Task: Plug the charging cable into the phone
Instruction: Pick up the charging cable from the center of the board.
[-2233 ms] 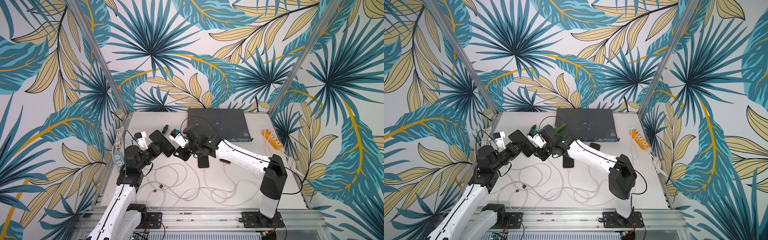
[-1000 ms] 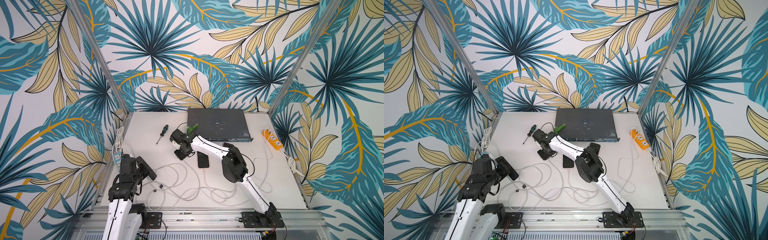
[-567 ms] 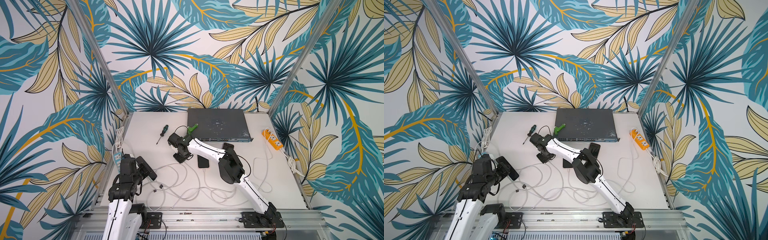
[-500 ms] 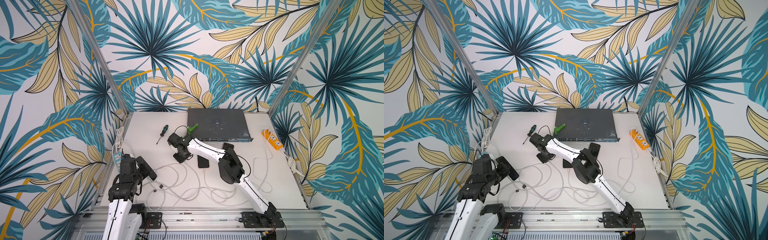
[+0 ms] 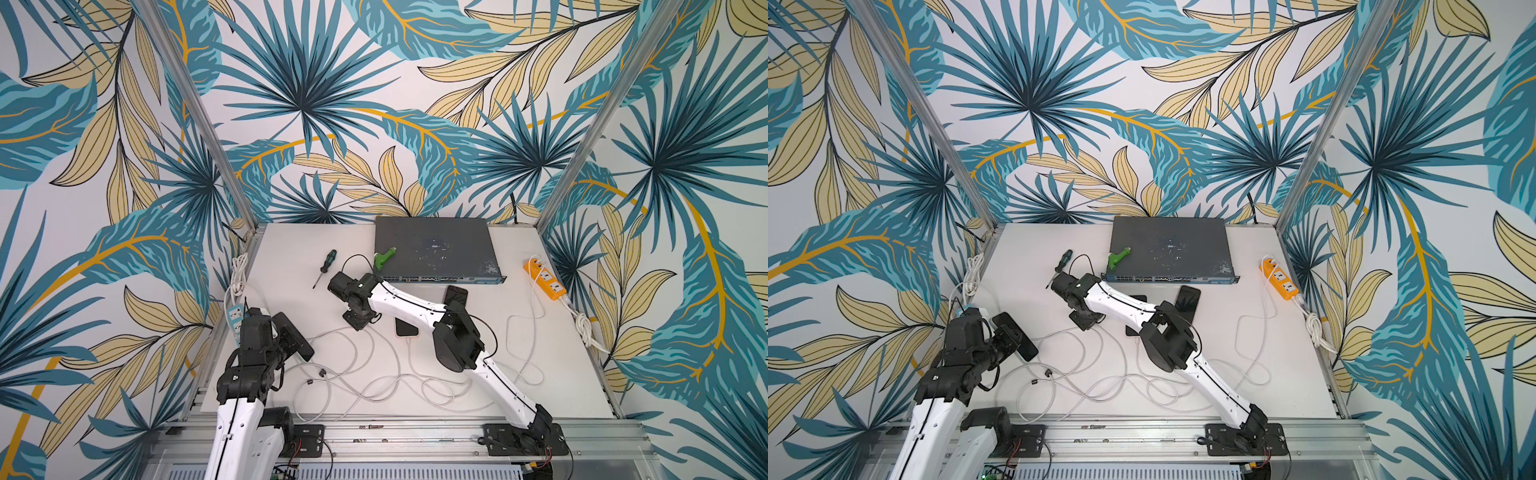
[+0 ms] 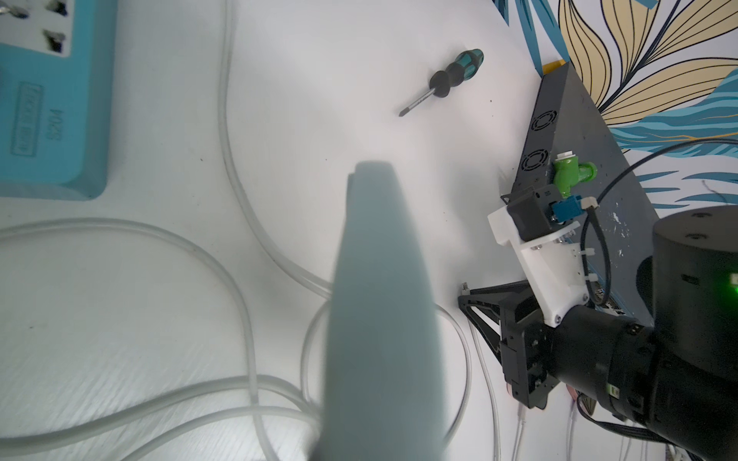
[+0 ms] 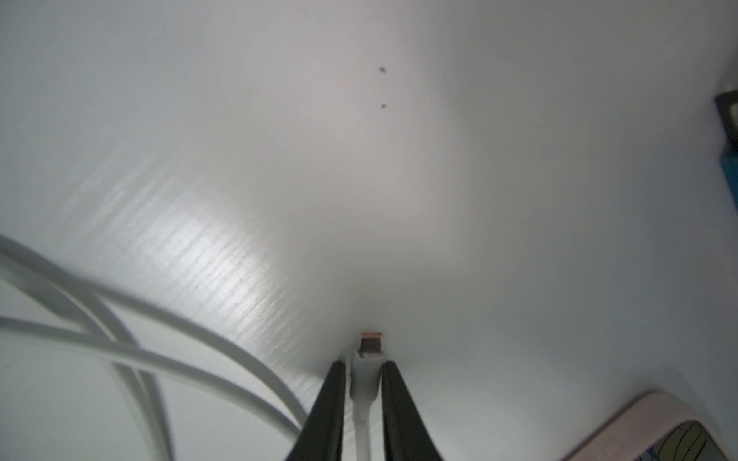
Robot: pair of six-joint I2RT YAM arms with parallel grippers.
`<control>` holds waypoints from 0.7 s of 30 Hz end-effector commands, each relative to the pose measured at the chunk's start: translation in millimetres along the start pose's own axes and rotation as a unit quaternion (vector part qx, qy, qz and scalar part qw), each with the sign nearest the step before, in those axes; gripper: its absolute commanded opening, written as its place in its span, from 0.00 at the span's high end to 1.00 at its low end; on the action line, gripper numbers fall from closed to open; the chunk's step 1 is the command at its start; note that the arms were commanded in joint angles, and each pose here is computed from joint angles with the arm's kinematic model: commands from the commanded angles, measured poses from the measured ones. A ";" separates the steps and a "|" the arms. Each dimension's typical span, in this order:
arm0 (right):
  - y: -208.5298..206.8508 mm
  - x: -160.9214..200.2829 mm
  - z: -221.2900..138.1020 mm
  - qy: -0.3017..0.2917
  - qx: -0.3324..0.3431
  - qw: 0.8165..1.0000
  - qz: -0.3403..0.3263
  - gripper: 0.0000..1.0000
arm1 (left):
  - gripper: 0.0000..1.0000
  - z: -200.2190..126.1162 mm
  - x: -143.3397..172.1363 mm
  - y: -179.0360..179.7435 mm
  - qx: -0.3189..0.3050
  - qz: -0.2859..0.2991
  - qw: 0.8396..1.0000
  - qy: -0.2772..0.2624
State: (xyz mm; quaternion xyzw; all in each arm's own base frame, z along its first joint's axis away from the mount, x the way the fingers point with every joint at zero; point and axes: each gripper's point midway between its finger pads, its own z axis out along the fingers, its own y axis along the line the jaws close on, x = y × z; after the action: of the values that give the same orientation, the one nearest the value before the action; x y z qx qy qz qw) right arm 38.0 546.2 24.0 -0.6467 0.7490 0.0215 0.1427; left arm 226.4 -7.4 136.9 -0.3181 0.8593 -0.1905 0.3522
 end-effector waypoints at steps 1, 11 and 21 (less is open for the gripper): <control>-1.4 30.3 26.4 0.061 0.019 0.998 -0.008 0.82 | 1.00 -3.4 -11.8 -10.5 0.021 0.009 0.999 -0.022; -7.4 15.0 6.6 0.021 0.009 1.000 -0.001 1.00 | 1.00 -3.3 -11.2 -11.5 0.024 0.009 0.999 -0.019; -23.5 -20.2 -96.9 -0.196 -0.240 0.946 0.095 1.00 | 1.00 -6.6 -10.8 -51.5 0.125 0.025 0.992 0.001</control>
State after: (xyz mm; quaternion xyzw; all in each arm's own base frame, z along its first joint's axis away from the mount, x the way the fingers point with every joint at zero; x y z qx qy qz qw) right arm 54.2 514.3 58.6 -0.5939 0.7764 0.1868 0.0983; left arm 232.4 -23.3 143.0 -0.2937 0.8588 -0.2349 0.3478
